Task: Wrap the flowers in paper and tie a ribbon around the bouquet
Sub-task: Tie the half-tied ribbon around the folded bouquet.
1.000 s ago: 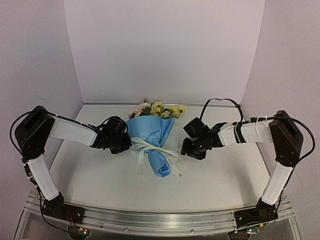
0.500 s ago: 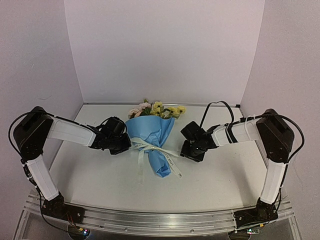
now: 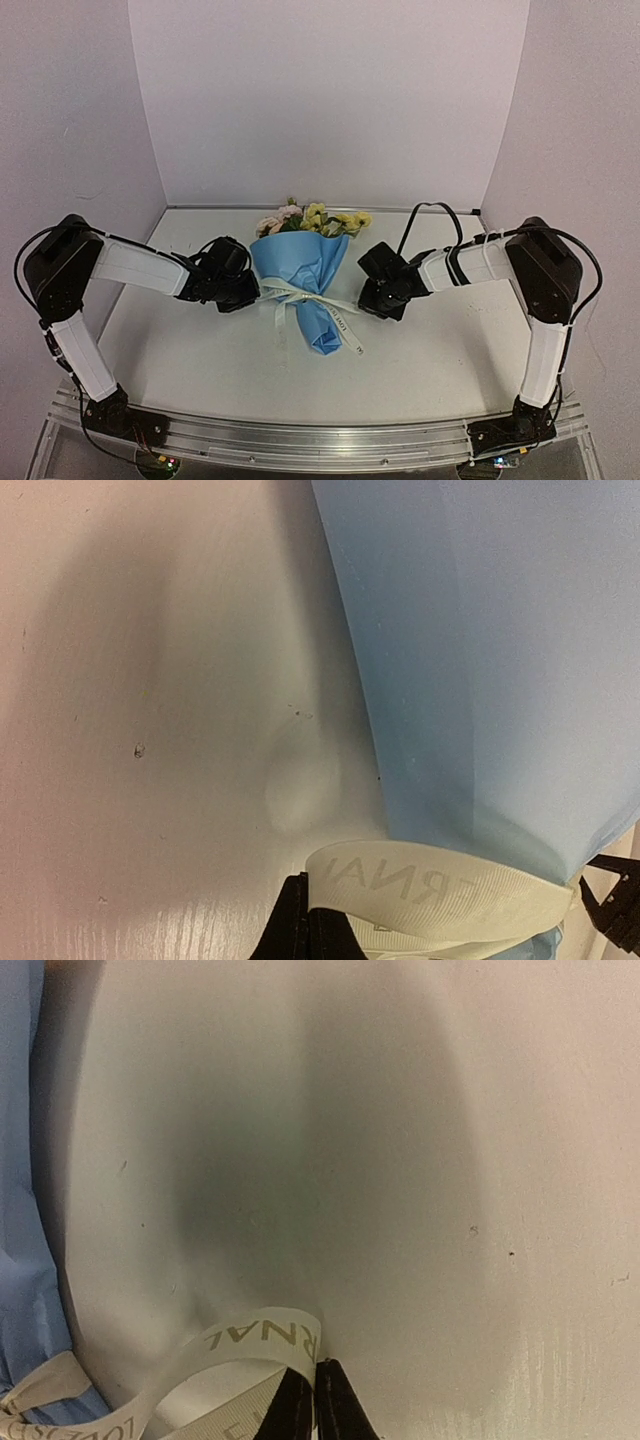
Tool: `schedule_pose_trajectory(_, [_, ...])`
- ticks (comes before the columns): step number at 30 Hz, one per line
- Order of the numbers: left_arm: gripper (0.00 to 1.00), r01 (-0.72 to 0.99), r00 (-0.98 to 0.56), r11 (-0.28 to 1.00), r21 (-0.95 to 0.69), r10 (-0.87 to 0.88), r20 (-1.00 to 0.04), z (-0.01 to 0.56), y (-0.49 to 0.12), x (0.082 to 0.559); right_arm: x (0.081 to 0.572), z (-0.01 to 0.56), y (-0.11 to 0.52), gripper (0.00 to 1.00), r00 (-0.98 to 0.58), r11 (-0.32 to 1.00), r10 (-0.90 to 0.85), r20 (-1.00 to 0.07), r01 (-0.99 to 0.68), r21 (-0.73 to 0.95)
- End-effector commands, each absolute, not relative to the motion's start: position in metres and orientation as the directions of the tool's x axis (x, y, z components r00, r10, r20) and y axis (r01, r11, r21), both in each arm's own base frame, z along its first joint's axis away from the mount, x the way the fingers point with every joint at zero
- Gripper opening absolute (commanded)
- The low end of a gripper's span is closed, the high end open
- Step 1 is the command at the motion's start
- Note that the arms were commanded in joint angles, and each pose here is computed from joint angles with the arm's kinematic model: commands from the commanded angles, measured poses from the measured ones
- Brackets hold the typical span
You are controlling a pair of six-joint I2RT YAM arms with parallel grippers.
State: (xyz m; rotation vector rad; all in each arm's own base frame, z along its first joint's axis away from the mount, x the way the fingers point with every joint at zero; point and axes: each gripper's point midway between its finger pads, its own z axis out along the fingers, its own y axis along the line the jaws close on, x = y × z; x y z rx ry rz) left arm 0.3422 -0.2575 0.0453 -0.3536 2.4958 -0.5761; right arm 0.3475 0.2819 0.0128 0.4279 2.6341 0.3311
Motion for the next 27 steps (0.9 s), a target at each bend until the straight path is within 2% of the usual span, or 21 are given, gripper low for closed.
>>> schedule_pose_trajectory(1, [0.00,-0.101,-0.797,0.879,-0.466,-0.352,-0.490,0.062,-0.251,0.343,0.364,0.043,0.273,0.00,-0.811,0.944,0.315,-0.493,0.216,0.248])
schedule_pose_trajectory(8, [0.00,-0.116,-0.788,0.884,-0.452,-0.360,-0.500,0.066,-0.232,0.342,0.367,0.060,0.258,0.00,-0.795,0.968,0.248,-0.554,0.188,0.163])
schedule_pose_trajectory(27, [0.00,-0.180,-0.767,0.874,-0.451,-0.412,-0.492,0.066,-0.198,0.337,0.363,0.065,0.236,0.00,-0.786,0.981,0.182,-0.591,0.186,0.054])
